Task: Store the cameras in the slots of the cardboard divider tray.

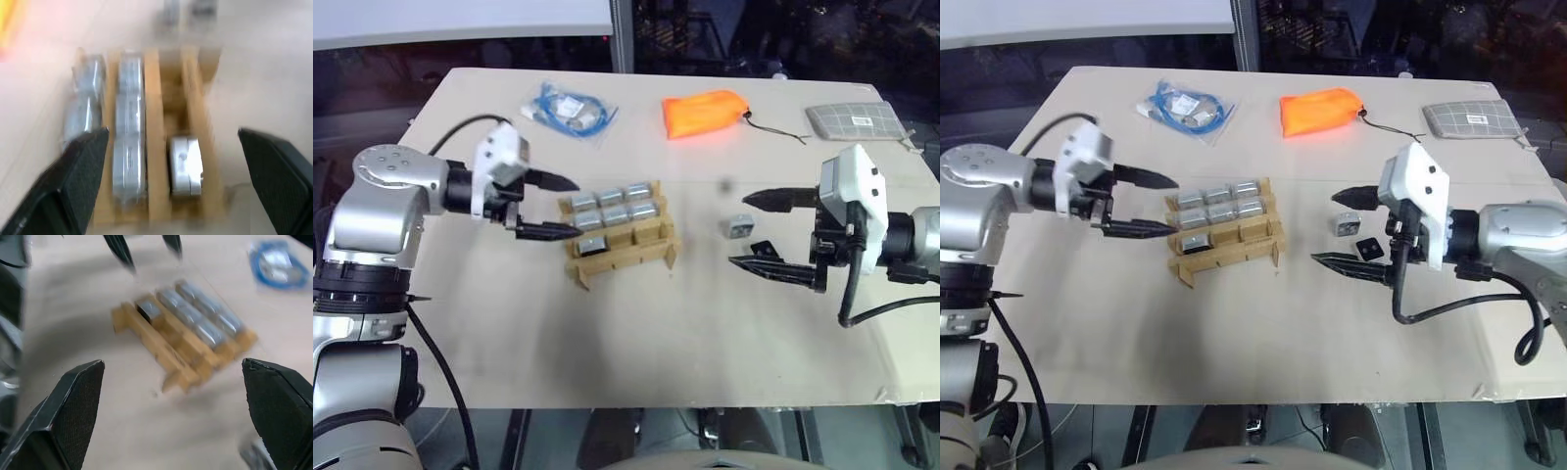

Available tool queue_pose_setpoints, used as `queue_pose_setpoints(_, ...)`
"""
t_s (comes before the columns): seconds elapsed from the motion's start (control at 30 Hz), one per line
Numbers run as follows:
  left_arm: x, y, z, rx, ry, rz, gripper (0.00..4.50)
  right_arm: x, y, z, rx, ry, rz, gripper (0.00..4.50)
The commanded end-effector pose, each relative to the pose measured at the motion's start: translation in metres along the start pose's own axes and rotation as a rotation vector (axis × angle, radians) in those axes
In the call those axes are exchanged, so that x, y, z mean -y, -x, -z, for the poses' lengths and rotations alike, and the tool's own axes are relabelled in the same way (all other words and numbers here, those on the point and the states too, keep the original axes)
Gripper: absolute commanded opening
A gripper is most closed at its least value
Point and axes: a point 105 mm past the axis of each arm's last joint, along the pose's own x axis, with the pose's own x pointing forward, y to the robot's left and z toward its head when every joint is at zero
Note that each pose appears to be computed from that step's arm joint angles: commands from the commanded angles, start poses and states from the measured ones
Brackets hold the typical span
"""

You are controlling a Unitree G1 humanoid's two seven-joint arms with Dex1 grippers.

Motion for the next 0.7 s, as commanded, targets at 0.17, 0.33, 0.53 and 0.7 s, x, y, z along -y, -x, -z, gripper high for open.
queue_pose_setpoints(0.17,0.032,0.013,-0.016,0.261,0.033,-0.086,4.38,0.035,0.007,0.066,-0.084,-0.086,0.364,4.50)
queue_pose_setpoints(0.33,0.050,0.010,-0.005,0.254,0.073,-0.088,4.38,0.040,0.002,0.099,-0.105,-0.157,0.540,4.50)
queue_pose_setpoints(0.53,0.065,0.011,0.004,0.147,0.096,-0.029,4.38,0.045,-0.004,0.120,-0.105,-0.232,0.640,4.50)
queue_pose_setpoints(0.7,0.067,0.013,0.010,0.067,0.083,0.004,4.38,0.040,-0.015,0.128,-0.096,-0.281,0.639,4.50)
